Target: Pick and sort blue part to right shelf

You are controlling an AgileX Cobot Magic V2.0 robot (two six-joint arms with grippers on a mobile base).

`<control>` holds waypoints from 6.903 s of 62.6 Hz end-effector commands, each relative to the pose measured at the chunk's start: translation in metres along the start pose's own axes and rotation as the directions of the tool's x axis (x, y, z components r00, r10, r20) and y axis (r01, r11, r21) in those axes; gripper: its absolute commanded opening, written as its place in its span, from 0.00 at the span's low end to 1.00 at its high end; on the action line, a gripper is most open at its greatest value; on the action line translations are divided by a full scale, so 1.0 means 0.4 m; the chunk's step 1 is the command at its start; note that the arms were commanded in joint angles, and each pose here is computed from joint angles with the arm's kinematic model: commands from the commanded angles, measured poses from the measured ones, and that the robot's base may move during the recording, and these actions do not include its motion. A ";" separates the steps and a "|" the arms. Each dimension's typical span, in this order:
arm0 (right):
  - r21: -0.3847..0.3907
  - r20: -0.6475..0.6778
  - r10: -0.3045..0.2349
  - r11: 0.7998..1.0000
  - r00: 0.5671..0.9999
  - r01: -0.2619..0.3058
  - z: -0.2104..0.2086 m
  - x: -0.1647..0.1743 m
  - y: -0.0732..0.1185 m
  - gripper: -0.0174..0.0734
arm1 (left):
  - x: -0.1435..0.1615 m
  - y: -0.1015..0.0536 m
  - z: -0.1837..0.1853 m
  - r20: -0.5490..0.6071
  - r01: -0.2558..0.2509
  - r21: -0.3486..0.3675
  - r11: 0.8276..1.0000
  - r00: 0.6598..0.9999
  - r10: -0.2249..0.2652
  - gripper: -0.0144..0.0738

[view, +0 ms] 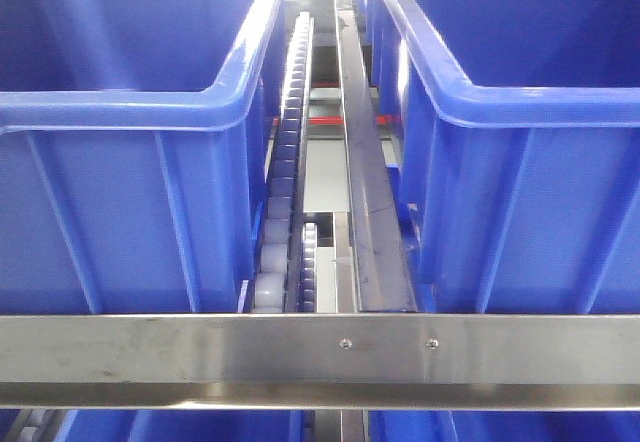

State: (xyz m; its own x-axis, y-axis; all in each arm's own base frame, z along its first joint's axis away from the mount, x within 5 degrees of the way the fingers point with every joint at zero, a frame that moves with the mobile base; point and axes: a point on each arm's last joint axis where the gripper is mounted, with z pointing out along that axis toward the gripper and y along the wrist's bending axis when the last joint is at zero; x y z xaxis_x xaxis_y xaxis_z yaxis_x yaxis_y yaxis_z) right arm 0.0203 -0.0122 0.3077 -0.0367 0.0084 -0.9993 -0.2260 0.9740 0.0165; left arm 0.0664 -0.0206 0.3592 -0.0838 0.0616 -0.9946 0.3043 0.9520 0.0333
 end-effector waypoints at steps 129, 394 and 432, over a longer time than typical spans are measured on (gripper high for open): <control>-0.014 0.095 -0.026 1.000 0.995 0.028 -0.003 -0.039 0.004 0.35 | -0.053 0.075 0.591 -0.583 0.019 -0.159 0.987 0.805 -0.110 0.40; 0.097 0.333 -0.023 0.995 0.943 -0.010 0.047 -0.078 0.030 0.23 | 0.049 0.015 -0.005 0.086 0.103 -0.093 0.990 0.992 -0.096 0.30; 0.097 0.334 -0.023 0.995 0.942 -0.010 0.047 -0.078 0.030 0.23 | 0.085 0.024 -0.050 0.167 0.090 -0.203 0.975 0.984 -0.056 0.30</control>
State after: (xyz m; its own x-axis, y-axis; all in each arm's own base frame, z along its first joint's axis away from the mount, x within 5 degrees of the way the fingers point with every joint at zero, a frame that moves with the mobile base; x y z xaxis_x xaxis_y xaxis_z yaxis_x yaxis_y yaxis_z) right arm 0.0403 0.0019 0.3226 0.1922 0.0746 -0.9785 -0.1157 0.9919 0.0529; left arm 0.0525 -0.0051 0.3219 -0.0586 -0.0336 -0.9977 0.1219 0.9917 -0.0406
